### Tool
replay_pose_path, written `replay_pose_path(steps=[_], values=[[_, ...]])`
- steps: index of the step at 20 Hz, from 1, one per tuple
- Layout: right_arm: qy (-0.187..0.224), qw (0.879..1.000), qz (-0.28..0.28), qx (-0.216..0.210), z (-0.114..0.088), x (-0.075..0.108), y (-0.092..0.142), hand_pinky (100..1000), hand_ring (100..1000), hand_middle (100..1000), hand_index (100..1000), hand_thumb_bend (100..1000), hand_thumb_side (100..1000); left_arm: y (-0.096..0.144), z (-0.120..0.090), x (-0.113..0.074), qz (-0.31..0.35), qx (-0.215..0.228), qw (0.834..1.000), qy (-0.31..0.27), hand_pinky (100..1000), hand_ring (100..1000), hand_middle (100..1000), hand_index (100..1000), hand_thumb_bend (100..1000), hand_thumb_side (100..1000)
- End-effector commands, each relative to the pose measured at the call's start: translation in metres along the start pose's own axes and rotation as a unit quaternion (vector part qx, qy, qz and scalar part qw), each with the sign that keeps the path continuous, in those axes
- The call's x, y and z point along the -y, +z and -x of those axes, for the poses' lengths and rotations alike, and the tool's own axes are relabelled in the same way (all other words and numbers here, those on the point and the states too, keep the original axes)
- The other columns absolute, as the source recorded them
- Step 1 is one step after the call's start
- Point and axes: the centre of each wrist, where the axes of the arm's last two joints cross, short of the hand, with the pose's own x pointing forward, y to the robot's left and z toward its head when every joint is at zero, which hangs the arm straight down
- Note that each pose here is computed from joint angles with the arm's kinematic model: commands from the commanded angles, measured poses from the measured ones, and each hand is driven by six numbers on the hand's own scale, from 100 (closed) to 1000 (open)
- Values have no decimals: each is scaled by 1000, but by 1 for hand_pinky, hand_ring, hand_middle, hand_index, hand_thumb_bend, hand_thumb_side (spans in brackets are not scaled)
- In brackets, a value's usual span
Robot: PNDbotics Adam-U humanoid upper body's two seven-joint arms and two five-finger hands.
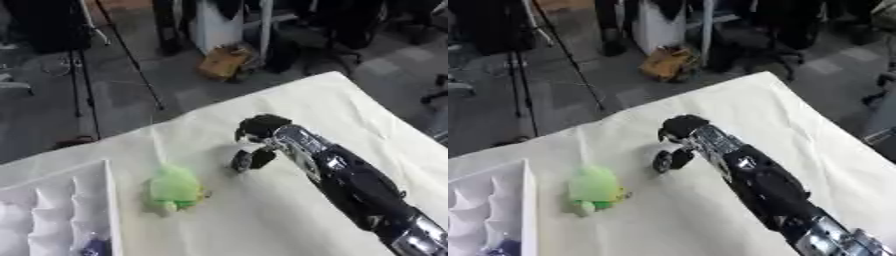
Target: Pick up objects on the table and place them in the box.
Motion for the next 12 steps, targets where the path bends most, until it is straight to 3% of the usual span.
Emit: replay_pose_path(steps=[1, 2, 4, 5, 6, 8, 12], values=[[21, 1000, 10, 1, 7, 14, 6, 687, 755, 792, 782, 356, 473, -6, -6, -4, 0, 16, 1000, -8, 972, 848, 809, 735, 441, 850], [20, 1000, 13, 4, 6, 14, 6, 684, 751, 785, 766, 352, 470, -6, -6, -4, 1, 17, 1000, -8, 972, 848, 809, 735, 441, 851], [19, 1000, 21, 6, 6, 15, 6, 656, 720, 728, 615, 306, 421, -6, -6, -3, 1, 17, 1000, -8, 972, 849, 809, 735, 441, 851], [18, 999, 27, 5, 5, 15, 6, 656, 720, 728, 615, 306, 421, -6, -6, -3, 1, 17, 1000, -8, 972, 849, 809, 735, 441, 851], [17, 999, 36, 5, 5, 17, 6, 630, 693, 688, 528, 285, 388, -6, -6, -3, 1, 17, 1000, -8, 972, 849, 809, 735, 441, 851], [15, 998, 54, 2, 5, 18, 6, 606, 666, 651, 444, 244, 346, -6, -6, -4, 1, 17, 1000, -8, 972, 849, 809, 735, 441, 851], [6, 995, 96, -3, 4, 20, 7, 574, 629, 604, 381, 205, 324, -6, -6, -4, 1, 17, 1000, -8, 972, 849, 809, 735, 441, 851]])
